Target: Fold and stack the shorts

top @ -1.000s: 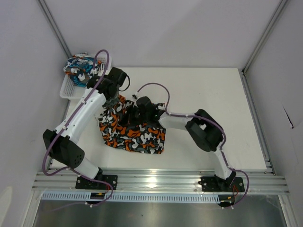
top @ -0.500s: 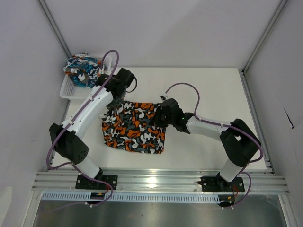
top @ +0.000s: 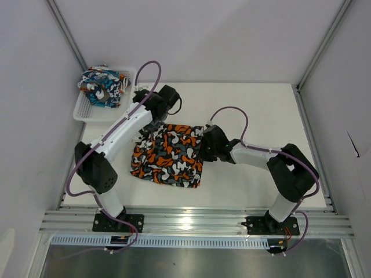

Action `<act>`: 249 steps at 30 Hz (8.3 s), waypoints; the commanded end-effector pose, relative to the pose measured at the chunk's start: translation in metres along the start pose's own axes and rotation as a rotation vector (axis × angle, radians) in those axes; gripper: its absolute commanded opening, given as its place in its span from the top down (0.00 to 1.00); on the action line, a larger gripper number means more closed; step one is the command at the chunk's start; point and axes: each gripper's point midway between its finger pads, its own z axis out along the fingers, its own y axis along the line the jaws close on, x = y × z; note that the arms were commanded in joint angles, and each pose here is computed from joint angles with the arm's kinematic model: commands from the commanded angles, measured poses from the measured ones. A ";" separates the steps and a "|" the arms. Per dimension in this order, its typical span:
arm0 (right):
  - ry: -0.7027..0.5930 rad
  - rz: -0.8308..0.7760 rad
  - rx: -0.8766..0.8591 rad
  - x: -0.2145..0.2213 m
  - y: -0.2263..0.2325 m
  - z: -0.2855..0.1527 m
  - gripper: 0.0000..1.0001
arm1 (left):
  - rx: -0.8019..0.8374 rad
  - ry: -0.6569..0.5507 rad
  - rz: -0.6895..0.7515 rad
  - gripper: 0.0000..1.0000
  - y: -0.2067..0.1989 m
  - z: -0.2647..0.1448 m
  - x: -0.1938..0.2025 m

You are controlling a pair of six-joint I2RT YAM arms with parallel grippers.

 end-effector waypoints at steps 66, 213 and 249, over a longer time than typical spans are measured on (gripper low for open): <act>-0.084 0.136 -0.070 -0.009 -0.034 -0.019 0.52 | 0.536 0.076 0.145 0.04 -0.125 -0.068 0.073; -0.008 0.075 -0.541 -0.140 0.032 0.035 0.94 | 0.572 -0.265 1.011 0.92 -0.173 0.000 0.237; 0.007 0.089 -0.578 -0.136 0.034 0.038 0.92 | 0.596 -0.304 1.137 0.62 -0.201 0.016 0.216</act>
